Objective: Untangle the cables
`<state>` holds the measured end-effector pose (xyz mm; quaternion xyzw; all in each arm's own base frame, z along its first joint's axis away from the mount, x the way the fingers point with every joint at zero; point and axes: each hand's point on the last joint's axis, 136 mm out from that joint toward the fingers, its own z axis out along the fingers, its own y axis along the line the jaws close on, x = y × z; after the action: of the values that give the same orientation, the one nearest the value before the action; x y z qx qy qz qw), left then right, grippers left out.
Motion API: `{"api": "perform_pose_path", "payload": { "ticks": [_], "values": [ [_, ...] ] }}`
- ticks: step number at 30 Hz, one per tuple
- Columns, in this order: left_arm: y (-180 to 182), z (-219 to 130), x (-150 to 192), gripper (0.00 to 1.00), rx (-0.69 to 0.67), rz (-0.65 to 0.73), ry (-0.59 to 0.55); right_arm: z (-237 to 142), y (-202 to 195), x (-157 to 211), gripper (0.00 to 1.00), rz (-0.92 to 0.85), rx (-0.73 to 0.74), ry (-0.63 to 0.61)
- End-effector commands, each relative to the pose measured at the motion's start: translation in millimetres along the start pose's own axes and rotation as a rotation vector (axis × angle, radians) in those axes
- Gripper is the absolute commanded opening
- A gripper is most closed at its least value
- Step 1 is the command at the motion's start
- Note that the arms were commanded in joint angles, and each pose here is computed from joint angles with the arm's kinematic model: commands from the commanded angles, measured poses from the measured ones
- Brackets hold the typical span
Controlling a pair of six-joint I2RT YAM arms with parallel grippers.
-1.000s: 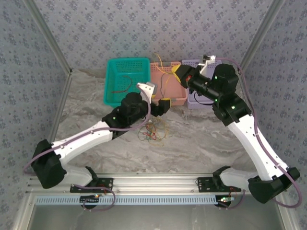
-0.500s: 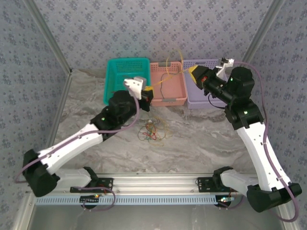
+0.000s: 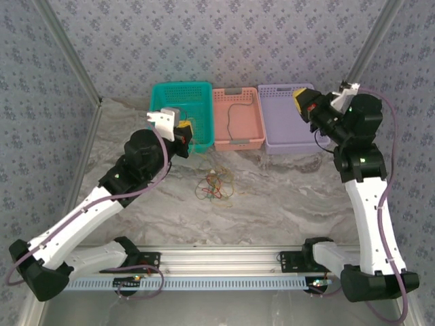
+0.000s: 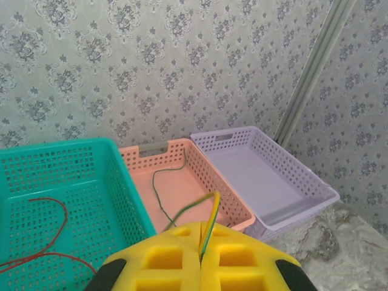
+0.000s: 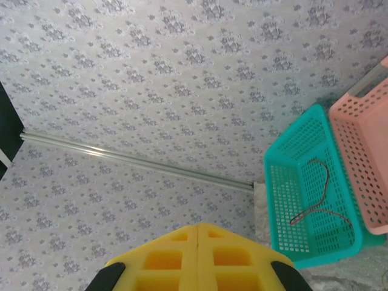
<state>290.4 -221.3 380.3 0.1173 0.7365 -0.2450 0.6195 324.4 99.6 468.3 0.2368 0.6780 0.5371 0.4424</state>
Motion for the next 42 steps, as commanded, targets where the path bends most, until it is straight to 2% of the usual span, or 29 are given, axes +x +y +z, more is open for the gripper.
{"api": "perform_pose_path", "payload": {
  "ticks": [1, 3, 6, 9, 13, 22, 28, 33, 35, 38, 41, 42],
  "values": [
    [-6, -8, -16, 0.00, 0.036, 0.024, -0.013, -5, 21, 11, 0.00, -0.086, -0.043, 0.040],
    [-9, -7, -16, 0.00, 0.048, 0.037, 0.008, 0, 21, 34, 0.00, -0.180, -0.020, 0.116],
    [-9, -2, -18, 0.00, 0.057, 0.034, 0.042, 6, 13, 75, 0.29, -0.290, -0.009, 0.225],
    [-13, 1, -21, 0.00, 0.089, 0.026, 0.059, 13, 0, 113, 0.49, -0.316, -0.015, 0.308],
    [-24, 5, -24, 0.00, 0.140, 0.003, 0.077, 33, -28, 153, 0.61, -0.236, -0.049, 0.373],
    [-35, 6, -23, 0.00, 0.198, -0.037, 0.106, 71, -79, 213, 0.65, -0.041, -0.071, 0.410],
    [-36, 5, -19, 0.00, 0.205, -0.049, 0.116, 79, -98, 218, 0.66, 0.044, -0.025, 0.354],
    [-36, 3, -21, 0.00, 0.209, -0.059, 0.110, 92, -93, 213, 0.63, 0.051, -0.051, 0.323],
    [-36, 2, -21, 0.00, 0.211, -0.059, 0.109, 99, -90, 214, 0.60, 0.053, -0.061, 0.329],
    [-37, 2, -21, 0.00, 0.214, -0.064, 0.108, 108, -91, 218, 0.49, 0.065, -0.058, 0.335],
    [-37, 1, -21, 0.00, 0.215, -0.066, 0.108, 113, -97, 223, 0.44, 0.089, -0.049, 0.342],
    [-37, 0, -21, 0.00, 0.217, -0.065, 0.107, 113, -100, 224, 0.39, 0.093, -0.046, 0.336]
  ]
}}
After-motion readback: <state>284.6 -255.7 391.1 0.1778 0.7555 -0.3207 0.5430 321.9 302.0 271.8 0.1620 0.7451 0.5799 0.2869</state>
